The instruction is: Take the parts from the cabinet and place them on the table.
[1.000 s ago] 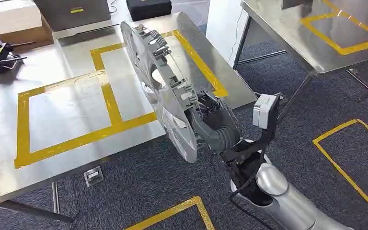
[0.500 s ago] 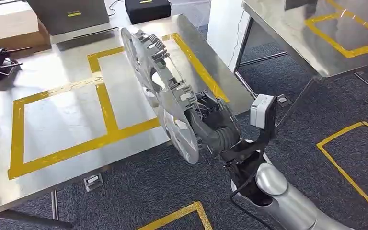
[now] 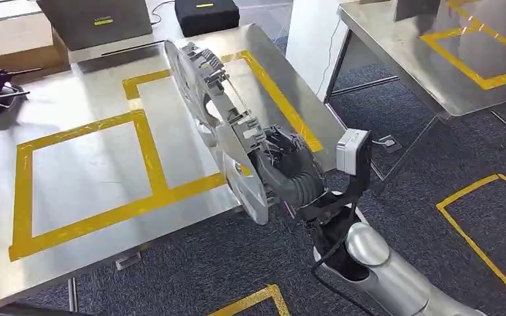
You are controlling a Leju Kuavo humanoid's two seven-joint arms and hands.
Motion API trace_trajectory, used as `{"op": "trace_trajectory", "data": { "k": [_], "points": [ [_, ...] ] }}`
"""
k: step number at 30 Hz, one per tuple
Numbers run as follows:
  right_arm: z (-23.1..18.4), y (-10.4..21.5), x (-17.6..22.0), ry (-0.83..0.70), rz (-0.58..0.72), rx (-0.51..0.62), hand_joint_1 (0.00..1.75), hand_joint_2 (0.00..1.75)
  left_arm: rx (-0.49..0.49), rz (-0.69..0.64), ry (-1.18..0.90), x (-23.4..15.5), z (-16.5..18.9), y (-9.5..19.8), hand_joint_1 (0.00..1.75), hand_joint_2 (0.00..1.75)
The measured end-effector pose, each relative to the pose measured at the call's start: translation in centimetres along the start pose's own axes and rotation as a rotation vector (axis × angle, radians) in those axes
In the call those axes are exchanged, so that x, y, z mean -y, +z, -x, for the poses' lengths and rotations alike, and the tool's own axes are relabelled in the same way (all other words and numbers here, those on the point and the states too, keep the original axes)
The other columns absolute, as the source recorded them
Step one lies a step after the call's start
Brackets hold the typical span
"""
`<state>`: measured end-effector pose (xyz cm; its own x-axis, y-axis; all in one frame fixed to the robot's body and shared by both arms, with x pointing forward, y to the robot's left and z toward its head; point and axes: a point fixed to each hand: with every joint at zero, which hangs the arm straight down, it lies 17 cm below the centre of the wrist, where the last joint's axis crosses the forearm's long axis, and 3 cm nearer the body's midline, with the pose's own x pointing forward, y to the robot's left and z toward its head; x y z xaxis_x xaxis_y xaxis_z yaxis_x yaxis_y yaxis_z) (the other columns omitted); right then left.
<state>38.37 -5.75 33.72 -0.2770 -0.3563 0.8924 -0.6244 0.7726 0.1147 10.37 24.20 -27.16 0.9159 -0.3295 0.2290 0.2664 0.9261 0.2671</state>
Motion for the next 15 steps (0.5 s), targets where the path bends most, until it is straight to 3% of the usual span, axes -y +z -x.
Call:
{"op": "trace_trajectory", "data": {
  "k": [11, 13, 15],
  "points": [
    [0.6, -0.1, 0.0, 0.014, 0.005, -0.010, 1.75, 1.75, 0.028, -0.003, -0.011, -0.1, -0.7, 0.0, 0.00, 1.75],
    [0.7, -0.1, 0.4, 0.056, 0.028, -0.006, 1.75, 1.75, 0.032, -0.004, -0.015, -0.1, -0.7, 0.0, 0.00, 1.75],
    [0.9, -0.3, 1.3, 0.195, 0.073, -0.006, 1.75, 1.75, 0.043, -0.015, -0.026, -0.3, -0.8, 0.0, 0.00, 1.75]
  ]
}}
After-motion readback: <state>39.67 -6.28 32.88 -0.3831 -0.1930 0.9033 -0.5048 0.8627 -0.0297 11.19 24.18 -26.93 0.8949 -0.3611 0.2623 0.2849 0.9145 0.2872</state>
